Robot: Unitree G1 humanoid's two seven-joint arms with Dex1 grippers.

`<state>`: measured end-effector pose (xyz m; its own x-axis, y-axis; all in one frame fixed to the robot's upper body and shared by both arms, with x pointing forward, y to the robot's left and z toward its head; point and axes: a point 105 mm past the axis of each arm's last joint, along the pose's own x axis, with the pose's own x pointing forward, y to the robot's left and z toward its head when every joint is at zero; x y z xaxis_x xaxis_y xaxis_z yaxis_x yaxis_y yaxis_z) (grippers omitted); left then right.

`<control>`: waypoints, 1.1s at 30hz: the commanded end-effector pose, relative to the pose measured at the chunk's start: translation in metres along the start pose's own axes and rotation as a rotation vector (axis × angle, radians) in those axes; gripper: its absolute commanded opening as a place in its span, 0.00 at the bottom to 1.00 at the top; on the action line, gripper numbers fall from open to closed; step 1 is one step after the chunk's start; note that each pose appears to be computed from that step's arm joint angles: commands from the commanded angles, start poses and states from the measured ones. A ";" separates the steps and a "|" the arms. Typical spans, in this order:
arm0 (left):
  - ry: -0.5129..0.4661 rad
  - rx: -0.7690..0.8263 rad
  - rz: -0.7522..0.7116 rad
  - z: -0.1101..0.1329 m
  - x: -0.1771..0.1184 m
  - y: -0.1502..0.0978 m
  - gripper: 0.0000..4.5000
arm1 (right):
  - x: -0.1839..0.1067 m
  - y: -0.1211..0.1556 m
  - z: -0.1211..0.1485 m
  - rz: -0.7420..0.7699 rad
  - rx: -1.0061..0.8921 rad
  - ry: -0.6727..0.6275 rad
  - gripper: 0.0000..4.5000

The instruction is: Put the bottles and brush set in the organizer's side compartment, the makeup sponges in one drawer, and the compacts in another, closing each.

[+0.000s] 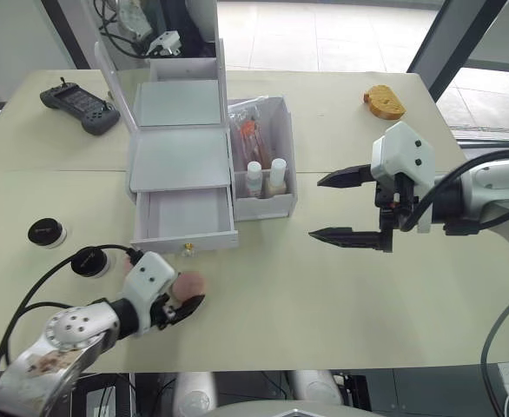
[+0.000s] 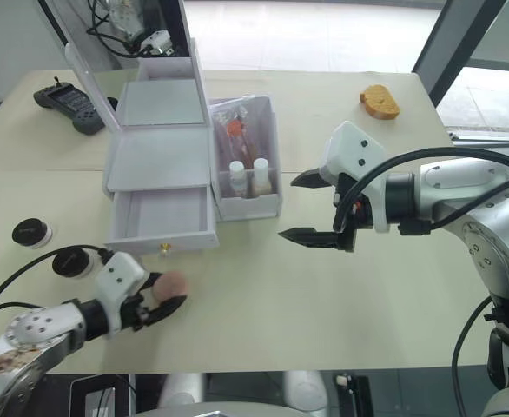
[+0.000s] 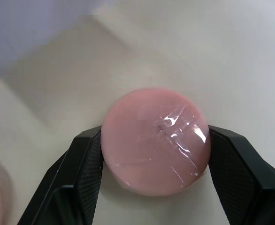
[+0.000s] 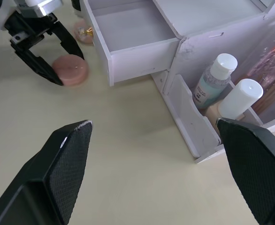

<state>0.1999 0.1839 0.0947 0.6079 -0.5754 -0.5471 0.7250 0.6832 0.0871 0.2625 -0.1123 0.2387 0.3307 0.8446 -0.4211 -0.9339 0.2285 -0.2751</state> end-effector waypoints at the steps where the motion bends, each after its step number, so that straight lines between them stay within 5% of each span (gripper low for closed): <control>1: -0.127 0.107 -0.115 0.028 -0.037 0.005 0.65 | 0.002 0.002 0.012 0.036 -0.046 -0.057 1.00; 6: -0.141 0.134 -0.206 0.059 -0.105 0.043 0.65 | 0.010 -0.003 0.014 0.075 -0.059 -0.084 1.00; 10: -0.158 0.184 -0.230 0.100 -0.123 0.063 0.65 | 0.013 -0.007 0.017 0.076 -0.073 -0.105 1.00; 15: -0.236 0.217 -0.227 0.137 -0.092 0.077 0.65 | 0.013 -0.006 0.018 0.069 -0.052 -0.116 1.00; 23: -0.168 0.323 -0.291 0.140 -0.041 0.087 0.65 | 0.004 0.001 0.004 -0.007 0.018 -0.077 1.00; 33: -0.136 0.351 -0.348 0.134 -0.032 0.084 0.65 | 0.002 0.010 -0.006 -0.033 0.049 -0.045 1.00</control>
<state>0.2858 0.2007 0.2239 0.3281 -0.8085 -0.4885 0.9446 0.2789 0.1728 0.2580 -0.1103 0.2197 0.3428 0.8551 -0.3890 -0.9372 0.2830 -0.2038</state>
